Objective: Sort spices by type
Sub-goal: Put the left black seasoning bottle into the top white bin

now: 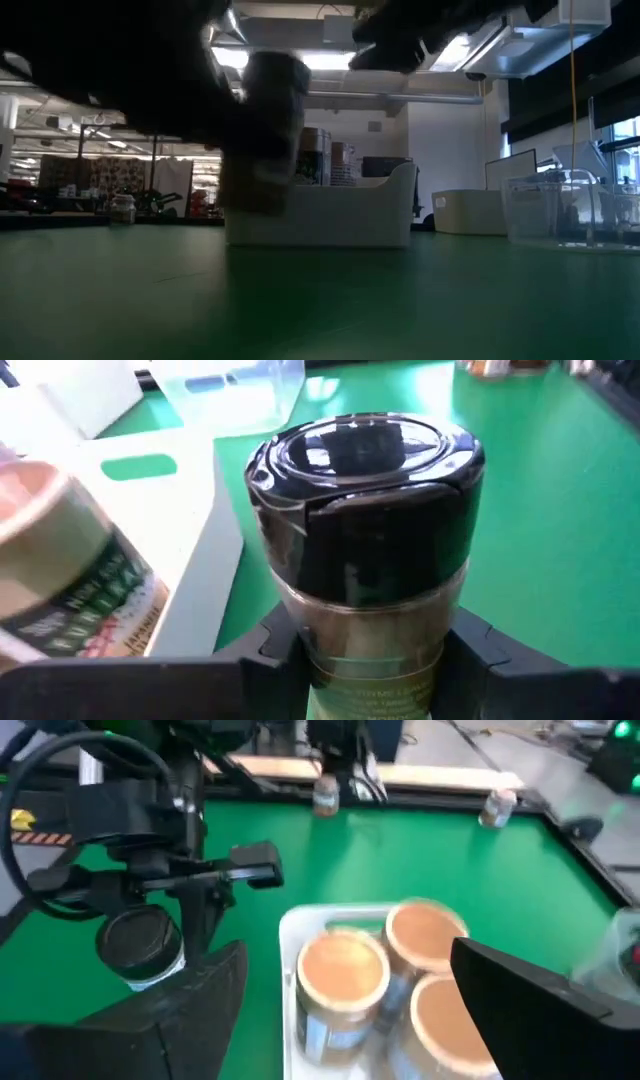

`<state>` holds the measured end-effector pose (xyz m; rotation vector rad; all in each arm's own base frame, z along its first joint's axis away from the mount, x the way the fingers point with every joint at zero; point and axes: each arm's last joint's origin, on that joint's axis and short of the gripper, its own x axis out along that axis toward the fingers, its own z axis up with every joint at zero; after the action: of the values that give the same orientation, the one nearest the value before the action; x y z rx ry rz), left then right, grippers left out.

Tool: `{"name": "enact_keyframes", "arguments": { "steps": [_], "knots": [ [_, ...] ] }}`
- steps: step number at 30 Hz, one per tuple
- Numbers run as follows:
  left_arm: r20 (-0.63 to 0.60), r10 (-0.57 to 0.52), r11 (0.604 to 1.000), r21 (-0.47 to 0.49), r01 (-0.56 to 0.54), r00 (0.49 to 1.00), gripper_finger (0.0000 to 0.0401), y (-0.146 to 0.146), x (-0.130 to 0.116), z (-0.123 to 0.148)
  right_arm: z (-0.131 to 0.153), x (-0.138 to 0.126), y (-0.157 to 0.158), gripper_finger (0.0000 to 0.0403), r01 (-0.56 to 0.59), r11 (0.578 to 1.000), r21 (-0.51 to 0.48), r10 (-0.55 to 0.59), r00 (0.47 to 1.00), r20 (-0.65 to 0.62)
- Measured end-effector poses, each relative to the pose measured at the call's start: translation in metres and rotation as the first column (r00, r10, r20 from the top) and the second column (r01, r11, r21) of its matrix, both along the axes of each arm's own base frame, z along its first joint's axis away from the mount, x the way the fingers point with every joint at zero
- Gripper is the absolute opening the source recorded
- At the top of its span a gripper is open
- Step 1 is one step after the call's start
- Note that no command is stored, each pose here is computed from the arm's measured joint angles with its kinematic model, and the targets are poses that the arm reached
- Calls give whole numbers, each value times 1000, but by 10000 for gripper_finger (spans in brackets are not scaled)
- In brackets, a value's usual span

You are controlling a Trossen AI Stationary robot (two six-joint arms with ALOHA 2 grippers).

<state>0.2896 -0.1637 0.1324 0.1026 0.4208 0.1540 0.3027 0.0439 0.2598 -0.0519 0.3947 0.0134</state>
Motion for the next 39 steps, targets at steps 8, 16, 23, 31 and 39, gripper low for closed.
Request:
{"name": "enact_keyframes", "arguments": {
  "steps": [8,16,23,31,39],
  "knots": [
    [-10,-4,998,55,5,1000,127,5,9,-25,-27,-7,22,348,-66,990,125,64,998,20],
    [12,27,1000,-4,-27,1000,184,6,13,-23,-28,-9,40,348,-130,975,178,129,991,22],
    [17,23,1000,-3,-23,1000,262,5,14,-20,-29,-10,43,348,-127,974,185,127,992,13],
    [-14,21,1000,14,-21,1000,279,5,9,-11,-33,-5,44,348,-118,977,178,116,993,23],
    [-56,-9,1000,0,9,998,280,0,-14,25,-46,16,50,348,-111,979,171,107,994,34]
  ]
}}
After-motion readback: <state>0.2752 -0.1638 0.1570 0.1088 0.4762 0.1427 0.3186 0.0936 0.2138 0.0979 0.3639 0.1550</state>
